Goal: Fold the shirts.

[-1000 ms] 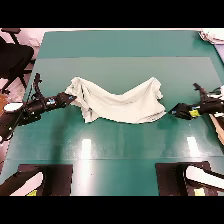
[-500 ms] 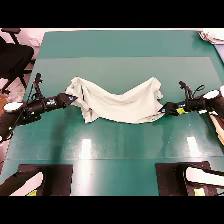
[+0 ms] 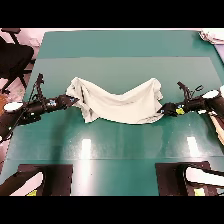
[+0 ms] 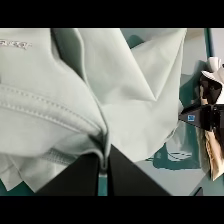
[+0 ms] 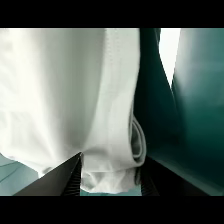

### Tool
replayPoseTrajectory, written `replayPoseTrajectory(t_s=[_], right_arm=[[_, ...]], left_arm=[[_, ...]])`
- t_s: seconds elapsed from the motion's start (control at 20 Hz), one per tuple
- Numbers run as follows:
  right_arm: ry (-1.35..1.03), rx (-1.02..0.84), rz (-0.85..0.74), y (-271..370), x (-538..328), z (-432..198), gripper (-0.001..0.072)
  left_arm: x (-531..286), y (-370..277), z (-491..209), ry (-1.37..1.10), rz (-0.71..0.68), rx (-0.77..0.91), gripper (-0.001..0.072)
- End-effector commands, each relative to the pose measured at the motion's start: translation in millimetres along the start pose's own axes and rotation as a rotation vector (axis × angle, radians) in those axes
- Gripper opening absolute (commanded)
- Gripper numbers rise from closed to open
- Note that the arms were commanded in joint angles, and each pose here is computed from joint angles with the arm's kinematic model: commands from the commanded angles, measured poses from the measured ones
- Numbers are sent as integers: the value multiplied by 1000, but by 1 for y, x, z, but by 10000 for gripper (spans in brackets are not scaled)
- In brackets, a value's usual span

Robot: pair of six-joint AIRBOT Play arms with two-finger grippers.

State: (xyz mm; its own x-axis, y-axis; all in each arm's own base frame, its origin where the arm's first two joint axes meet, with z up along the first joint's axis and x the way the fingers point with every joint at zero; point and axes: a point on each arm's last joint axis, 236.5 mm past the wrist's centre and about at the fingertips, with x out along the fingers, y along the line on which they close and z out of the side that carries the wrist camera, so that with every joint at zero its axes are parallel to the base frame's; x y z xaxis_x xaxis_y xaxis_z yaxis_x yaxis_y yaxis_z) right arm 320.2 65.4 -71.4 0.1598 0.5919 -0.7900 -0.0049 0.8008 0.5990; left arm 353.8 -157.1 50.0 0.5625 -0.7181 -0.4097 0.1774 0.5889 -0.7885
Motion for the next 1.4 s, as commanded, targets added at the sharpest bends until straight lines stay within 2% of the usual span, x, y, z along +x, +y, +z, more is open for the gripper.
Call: replayPoseTrajectory(t_s=[0.0,0.25,0.35,0.65,0.8,1.2,1.35], right_arm=[[13,3,12,3,0,-3,409],[17,31,21,-3,-7,-6,406],[2,66,24,-13,-15,-5,364],[-4,93,45,-24,-28,-10,355],[-12,77,32,-22,-25,-6,245],[-11,43,15,-14,-13,-1,244],[-15,45,10,-15,-13,0,215]], left_arm=[[0,-2,-2,8,-7,1,27],[0,-4,-4,19,-18,1,27],[0,-4,-5,21,-19,1,27],[0,-4,-4,19,-17,1,28],[0,-4,-4,19,-17,1,28],[0,-5,-5,21,-19,1,27],[0,-5,-5,22,-20,1,28]])
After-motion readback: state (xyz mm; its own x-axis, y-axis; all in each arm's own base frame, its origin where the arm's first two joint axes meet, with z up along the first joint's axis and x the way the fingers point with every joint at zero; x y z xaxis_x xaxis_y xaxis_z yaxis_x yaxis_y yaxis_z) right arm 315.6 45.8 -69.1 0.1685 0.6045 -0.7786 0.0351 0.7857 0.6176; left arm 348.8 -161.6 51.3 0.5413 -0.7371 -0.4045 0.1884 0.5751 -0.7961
